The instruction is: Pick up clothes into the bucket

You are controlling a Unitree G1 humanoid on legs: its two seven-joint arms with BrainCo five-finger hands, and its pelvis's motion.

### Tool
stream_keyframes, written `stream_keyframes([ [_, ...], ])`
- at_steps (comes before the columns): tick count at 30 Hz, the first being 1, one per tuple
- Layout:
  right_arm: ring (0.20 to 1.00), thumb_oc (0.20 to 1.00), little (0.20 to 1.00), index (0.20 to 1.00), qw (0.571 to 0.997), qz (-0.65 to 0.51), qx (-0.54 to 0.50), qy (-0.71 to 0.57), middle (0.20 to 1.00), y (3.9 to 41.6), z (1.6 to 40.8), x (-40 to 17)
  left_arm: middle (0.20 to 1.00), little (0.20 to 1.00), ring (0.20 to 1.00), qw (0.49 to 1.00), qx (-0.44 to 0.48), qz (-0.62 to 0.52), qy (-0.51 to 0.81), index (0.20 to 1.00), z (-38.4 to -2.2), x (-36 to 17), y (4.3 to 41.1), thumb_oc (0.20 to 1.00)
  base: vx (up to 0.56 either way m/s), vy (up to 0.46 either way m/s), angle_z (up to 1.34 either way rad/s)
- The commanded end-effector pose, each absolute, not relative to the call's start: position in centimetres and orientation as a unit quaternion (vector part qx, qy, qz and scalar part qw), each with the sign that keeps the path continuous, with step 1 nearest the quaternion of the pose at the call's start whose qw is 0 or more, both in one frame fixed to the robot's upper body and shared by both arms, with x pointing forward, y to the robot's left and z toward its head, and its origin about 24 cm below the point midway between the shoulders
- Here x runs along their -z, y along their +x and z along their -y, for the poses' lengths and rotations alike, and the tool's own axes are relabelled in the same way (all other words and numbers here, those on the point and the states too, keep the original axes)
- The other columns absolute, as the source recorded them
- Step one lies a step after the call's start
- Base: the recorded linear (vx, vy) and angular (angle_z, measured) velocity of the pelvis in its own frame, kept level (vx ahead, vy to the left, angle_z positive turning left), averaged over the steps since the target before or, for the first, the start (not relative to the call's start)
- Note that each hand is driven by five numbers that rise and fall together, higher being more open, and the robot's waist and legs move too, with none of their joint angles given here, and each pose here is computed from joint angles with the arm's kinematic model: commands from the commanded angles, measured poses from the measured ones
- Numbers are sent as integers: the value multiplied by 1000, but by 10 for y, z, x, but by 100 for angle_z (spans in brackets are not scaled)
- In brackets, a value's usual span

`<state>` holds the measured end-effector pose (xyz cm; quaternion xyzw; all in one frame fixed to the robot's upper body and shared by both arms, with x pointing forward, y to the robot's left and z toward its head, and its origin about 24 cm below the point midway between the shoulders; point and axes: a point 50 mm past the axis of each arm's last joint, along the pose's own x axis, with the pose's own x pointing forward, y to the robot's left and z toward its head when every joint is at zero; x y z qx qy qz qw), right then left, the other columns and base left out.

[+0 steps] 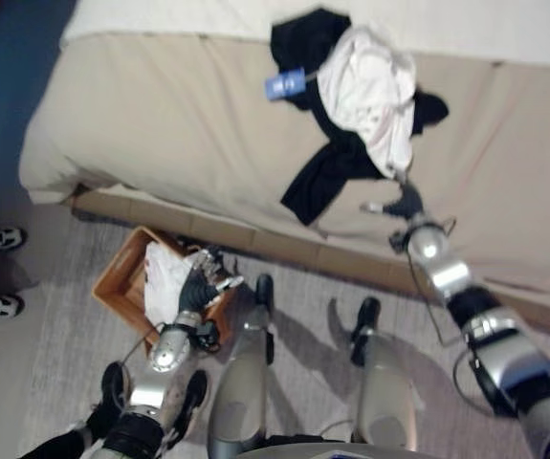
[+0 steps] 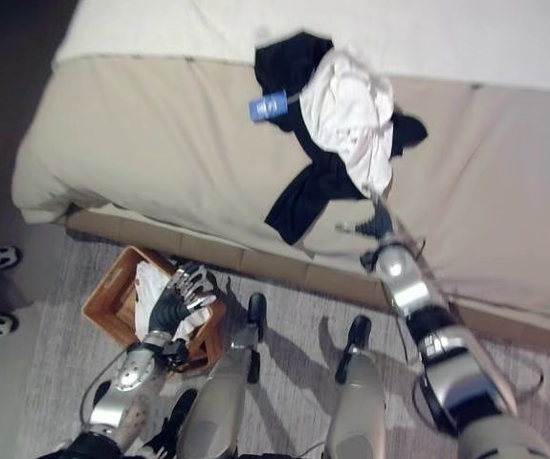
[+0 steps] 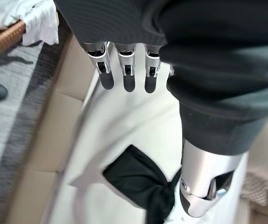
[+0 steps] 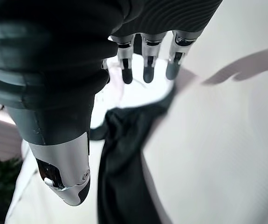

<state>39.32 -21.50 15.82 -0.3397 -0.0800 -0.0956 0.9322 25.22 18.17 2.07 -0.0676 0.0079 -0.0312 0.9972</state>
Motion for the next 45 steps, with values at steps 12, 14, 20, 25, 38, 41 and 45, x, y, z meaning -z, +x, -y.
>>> stream_keyframes([
  [12,1000,1000,1000,1000,814,231,253,-469,1000,401,239,-296,1000,1000,1000,990,3,119,-74,1000,-181,-72,269,1000,-3,1,-1],
  [14,1000,1000,1000,1000,797,232,269,-488,1000,400,242,-309,1000,1000,1000,989,-7,125,-76,1000,-183,-74,271,1000,0,0,0],
  [20,1000,1000,1000,1000,789,219,251,-517,1000,401,244,-320,1000,1000,1000,986,-5,132,-100,1000,-182,-77,272,1000,14,-26,6],
  [25,1000,1000,1000,1000,779,199,258,-535,1000,397,261,-334,1000,1000,1000,984,7,136,-112,1000,-180,-79,271,1000,10,-27,10],
  [38,1000,1000,1000,1000,751,186,319,-548,1000,379,293,-368,1000,1000,1000,982,0,141,-125,1000,-181,-81,269,1000,9,-3,12],
  [41,200,200,200,200,757,177,317,-544,200,380,295,-361,1000,1000,1000,983,1,136,-126,1000,-179,-79,269,1000,24,-8,0],
  [45,200,200,200,200,763,173,307,-541,200,383,292,-353,1000,1000,1000,983,-1,135,-127,1000,-178,-79,271,1000,-14,11,5],
])
